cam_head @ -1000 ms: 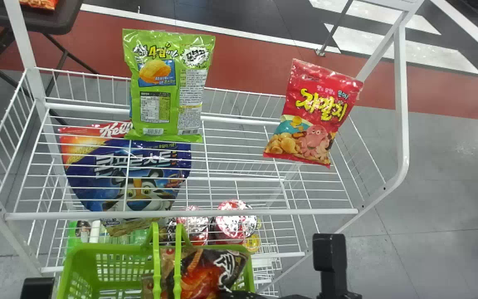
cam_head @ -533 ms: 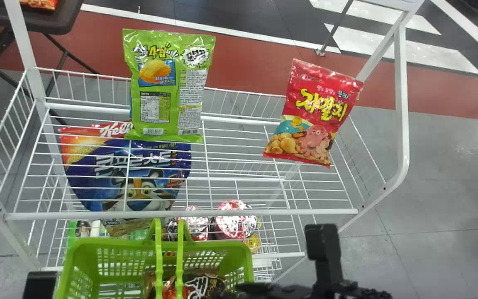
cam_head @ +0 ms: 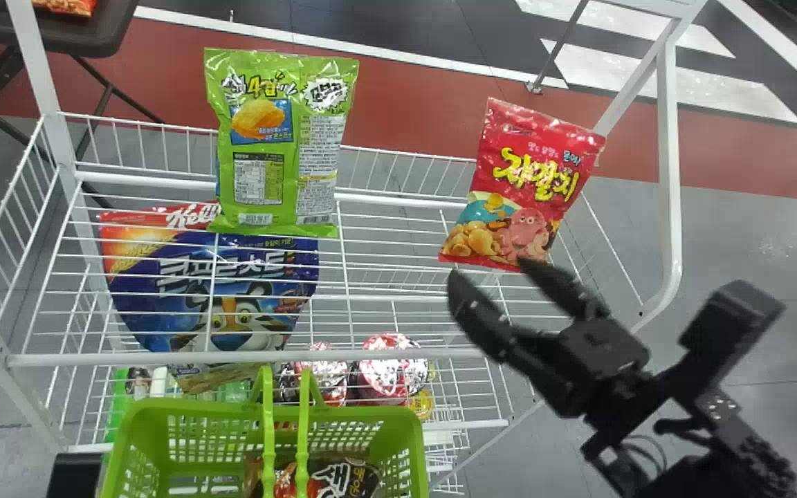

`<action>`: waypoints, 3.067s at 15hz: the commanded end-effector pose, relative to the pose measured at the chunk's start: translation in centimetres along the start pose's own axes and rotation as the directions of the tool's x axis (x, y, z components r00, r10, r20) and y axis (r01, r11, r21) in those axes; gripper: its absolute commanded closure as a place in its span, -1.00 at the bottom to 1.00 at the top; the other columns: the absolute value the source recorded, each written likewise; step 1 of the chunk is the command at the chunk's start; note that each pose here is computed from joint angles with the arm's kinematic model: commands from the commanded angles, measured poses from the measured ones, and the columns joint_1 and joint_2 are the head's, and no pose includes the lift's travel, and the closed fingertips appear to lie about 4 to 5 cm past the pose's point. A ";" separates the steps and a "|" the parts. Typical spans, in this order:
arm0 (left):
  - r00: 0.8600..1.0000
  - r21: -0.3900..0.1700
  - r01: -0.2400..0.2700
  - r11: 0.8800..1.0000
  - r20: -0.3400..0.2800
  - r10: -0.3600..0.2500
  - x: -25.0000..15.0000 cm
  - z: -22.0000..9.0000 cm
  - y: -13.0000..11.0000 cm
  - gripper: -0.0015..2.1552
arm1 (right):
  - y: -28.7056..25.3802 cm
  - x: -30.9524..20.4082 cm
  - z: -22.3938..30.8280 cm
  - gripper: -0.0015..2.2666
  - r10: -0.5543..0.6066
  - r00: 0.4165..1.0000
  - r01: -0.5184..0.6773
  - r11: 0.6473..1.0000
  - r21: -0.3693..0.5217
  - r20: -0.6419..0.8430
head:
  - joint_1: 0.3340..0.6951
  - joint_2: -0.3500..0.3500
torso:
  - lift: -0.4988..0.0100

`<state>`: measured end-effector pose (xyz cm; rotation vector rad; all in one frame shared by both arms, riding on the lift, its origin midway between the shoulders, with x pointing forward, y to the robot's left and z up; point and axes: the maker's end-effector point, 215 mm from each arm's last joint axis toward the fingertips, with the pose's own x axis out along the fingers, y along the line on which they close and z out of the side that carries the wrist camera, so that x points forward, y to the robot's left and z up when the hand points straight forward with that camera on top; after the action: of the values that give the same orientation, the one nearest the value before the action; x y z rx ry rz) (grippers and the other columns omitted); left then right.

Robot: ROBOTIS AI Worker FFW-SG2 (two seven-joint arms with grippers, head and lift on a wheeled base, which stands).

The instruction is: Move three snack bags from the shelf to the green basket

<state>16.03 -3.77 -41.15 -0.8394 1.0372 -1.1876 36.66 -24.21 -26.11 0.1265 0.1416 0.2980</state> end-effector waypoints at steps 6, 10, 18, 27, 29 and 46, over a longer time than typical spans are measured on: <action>1.000 0.000 -0.005 1.000 -0.007 0.005 -0.1 -0.2 0.1 0.96 | -12.7 4.4 2.5 -0.95 -0.262 0.961 0.264 0.964 -0.009 0.092 | 1.00 -1.00 | 0.77; 1.000 0.001 -0.003 1.000 -0.005 0.003 -0.3 -0.1 0.1 0.96 | -17.1 6.6 -0.3 -0.95 -0.305 0.951 0.304 0.952 0.029 0.046 | 1.00 -1.00 | 0.77; 1.000 0.004 -0.009 1.000 -0.004 0.009 -0.6 0.3 0.5 0.96 | -17.5 11.6 -3.5 -0.89 -0.286 0.957 0.289 0.956 0.052 -0.059 | 1.00 -1.00 | 0.77; 1.000 0.016 -0.019 1.000 0.000 0.019 -0.7 1.0 0.7 0.96 | -15.5 10.8 -2.7 0.93 -0.231 0.971 0.234 0.972 0.038 -0.059 | 1.00 -1.00 | 0.77; 1.000 0.017 -0.021 1.000 0.002 0.021 -0.7 1.2 0.8 0.96 | -13.9 9.4 -1.5 0.93 -0.214 0.976 0.215 0.977 0.011 -0.045 | 1.00 -1.00 | 0.77; 1.000 0.013 -0.023 1.000 0.007 0.023 0.0 1.2 1.2 0.96 | 7.5 -6.9 -12.4 0.93 0.333 0.812 -0.081 0.877 0.473 -0.479 | 1.00 -1.00 | 0.77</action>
<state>17.44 -3.55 -41.89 -0.8183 1.0331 -1.1695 27.93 -19.48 -34.75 0.4709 0.6974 0.5014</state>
